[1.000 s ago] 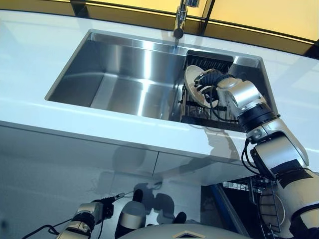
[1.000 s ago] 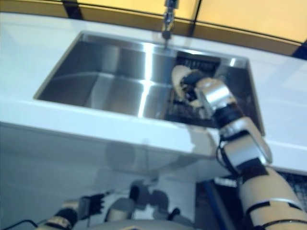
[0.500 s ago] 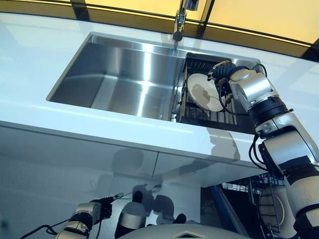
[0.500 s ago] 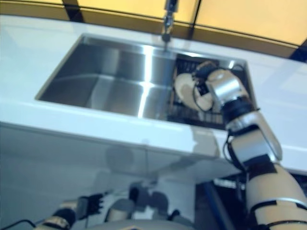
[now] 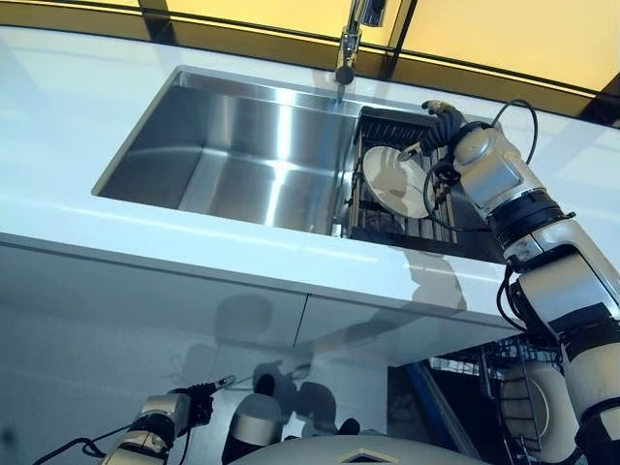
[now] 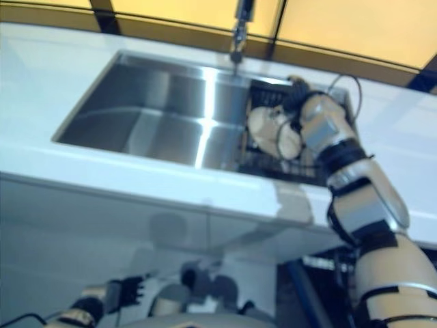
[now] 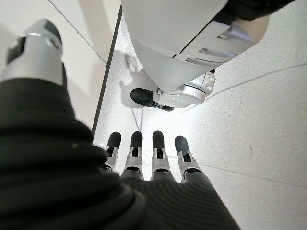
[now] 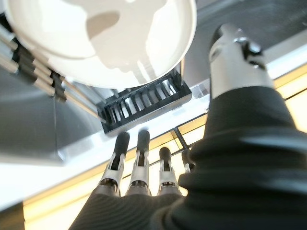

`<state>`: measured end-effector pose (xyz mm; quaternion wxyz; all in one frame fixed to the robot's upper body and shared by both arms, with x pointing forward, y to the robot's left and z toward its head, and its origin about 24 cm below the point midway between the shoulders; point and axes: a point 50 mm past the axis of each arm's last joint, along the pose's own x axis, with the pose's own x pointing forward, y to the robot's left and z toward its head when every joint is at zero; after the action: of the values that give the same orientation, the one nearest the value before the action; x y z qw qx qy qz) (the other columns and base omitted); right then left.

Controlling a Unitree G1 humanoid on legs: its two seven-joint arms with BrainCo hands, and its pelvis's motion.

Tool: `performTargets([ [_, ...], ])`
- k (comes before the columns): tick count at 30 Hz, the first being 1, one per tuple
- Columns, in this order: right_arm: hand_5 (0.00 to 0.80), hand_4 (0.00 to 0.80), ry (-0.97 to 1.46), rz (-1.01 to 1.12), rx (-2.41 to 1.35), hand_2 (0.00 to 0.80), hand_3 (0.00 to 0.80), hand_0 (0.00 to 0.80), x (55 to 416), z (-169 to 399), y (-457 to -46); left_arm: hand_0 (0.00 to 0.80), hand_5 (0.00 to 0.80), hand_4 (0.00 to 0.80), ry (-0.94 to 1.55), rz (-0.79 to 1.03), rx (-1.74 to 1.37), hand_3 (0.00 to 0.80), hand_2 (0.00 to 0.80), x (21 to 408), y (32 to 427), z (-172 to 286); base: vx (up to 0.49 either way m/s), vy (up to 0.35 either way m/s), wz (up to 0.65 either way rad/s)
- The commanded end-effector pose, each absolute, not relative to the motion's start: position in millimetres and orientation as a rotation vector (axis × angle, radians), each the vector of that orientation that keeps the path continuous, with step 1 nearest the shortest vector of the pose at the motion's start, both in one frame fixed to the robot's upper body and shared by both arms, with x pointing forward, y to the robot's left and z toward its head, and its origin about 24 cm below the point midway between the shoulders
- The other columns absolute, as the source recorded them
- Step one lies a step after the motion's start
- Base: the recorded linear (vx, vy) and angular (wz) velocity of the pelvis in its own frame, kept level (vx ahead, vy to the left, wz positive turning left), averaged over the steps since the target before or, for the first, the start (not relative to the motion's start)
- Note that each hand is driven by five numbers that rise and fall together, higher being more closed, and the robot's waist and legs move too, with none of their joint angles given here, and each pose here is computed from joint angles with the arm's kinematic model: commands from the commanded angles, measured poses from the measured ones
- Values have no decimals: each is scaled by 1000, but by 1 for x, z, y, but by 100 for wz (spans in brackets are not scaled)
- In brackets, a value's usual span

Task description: Take plates into dishwasher

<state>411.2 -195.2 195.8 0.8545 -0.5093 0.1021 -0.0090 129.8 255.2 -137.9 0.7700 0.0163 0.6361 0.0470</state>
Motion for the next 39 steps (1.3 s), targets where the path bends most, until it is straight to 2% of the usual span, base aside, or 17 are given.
performTargets([
  [1, 0, 0, 126, -112, -1218, 0, 0, 0, 411, 215, -211, 0, 0, 0, 1387, 48, 160, 0, 0, 136, 264, -135, -102, -37, 1],
  [15, 0, 0, 118, -121, -1149, 0, 0, 0, 406, 197, -210, 0, 0, 0, 1297, 37, 158, 0, 0, 157, 257, -129, -98, -16, 2],
  [33, 0, 0, 78, 9, -1014, 0, 0, 0, 389, 173, -192, 0, 0, 0, 1306, 52, 127, 0, 0, 150, 254, -132, 0, 0, 0],
  [39, 0, 0, 104, 29, -1052, 0, 0, 0, 382, 161, -197, 0, 0, 0, 1324, 61, 127, 0, 0, 144, 254, -134, 36, -2, -4],
])
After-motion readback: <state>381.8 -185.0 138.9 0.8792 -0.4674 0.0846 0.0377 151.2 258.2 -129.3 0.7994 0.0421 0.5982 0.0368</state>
